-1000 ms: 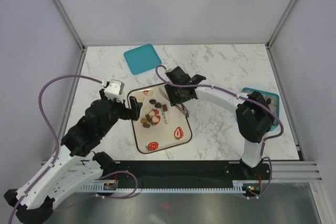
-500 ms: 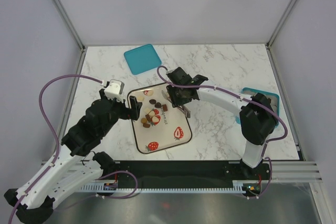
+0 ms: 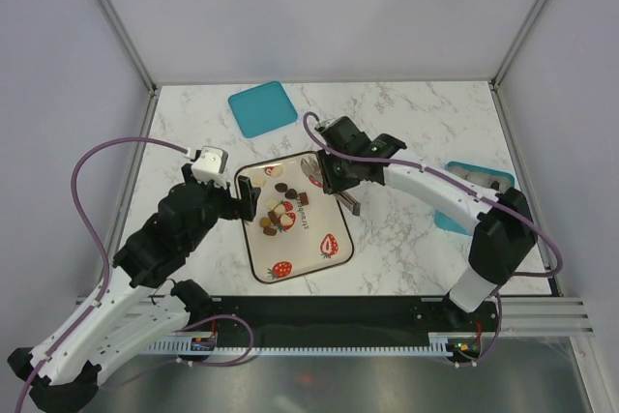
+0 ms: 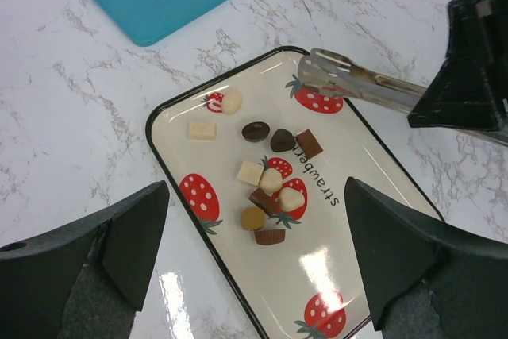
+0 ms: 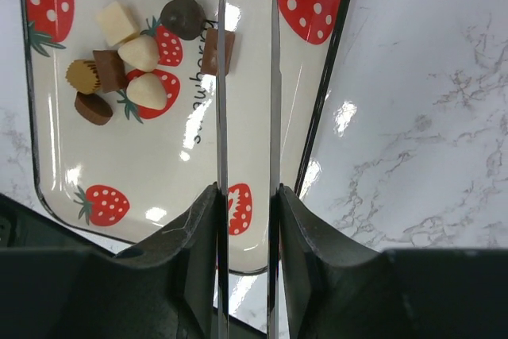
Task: Pack the chocolate
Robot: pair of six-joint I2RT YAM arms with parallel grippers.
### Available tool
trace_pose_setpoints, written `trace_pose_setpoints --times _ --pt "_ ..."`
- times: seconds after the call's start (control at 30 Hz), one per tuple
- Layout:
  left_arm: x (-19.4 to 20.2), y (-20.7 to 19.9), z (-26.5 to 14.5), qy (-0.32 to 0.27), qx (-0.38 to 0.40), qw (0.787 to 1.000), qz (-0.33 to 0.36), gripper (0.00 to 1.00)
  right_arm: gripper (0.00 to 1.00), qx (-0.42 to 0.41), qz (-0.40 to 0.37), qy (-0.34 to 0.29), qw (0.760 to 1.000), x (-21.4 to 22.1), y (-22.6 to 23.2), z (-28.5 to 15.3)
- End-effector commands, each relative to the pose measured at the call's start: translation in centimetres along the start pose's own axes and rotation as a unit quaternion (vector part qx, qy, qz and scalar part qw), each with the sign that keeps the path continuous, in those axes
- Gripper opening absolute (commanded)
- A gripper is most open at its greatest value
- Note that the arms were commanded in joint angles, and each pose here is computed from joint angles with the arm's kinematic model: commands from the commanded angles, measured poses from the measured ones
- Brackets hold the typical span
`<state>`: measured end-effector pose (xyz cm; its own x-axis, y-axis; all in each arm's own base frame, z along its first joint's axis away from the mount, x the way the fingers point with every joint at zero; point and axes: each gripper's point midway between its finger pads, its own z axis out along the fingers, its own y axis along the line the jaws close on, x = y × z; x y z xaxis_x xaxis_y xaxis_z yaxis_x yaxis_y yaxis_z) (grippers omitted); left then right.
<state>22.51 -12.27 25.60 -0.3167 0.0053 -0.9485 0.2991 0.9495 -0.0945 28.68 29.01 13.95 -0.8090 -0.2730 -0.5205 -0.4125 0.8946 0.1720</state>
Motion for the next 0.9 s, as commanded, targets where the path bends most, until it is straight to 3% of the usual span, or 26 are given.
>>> trace_pose_setpoints --times 0.0,0.23,0.37,0.6,0.87 --pt "-0.6 0.6 0.2 -0.016 -0.015 1.000 0.012 1.00 0.33 -0.008 0.026 -0.041 0.999 -1.7 -0.6 -4.4" --pt "-0.8 0.4 0.0 -0.020 -0.010 1.000 0.009 1.00 0.34 0.087 0.095 -0.046 0.991 0.9 -10.2 -10.5" --pt "-0.9 0.3 0.0 -0.021 -0.006 1.000 0.008 1.00 0.34 0.173 0.151 -0.045 0.972 2.4 -17.1 -13.3" --pt "-0.9 0.0 0.0 -0.021 0.001 1.000 0.006 1.00 0.34 0.241 0.244 -0.018 0.939 6.3 -23.6 -14.1" --pt "-0.9 -0.1 -0.1 -0.020 0.007 1.000 0.005 1.00 0.34 0.309 0.337 -0.045 0.888 8.5 -28.5 -15.7"
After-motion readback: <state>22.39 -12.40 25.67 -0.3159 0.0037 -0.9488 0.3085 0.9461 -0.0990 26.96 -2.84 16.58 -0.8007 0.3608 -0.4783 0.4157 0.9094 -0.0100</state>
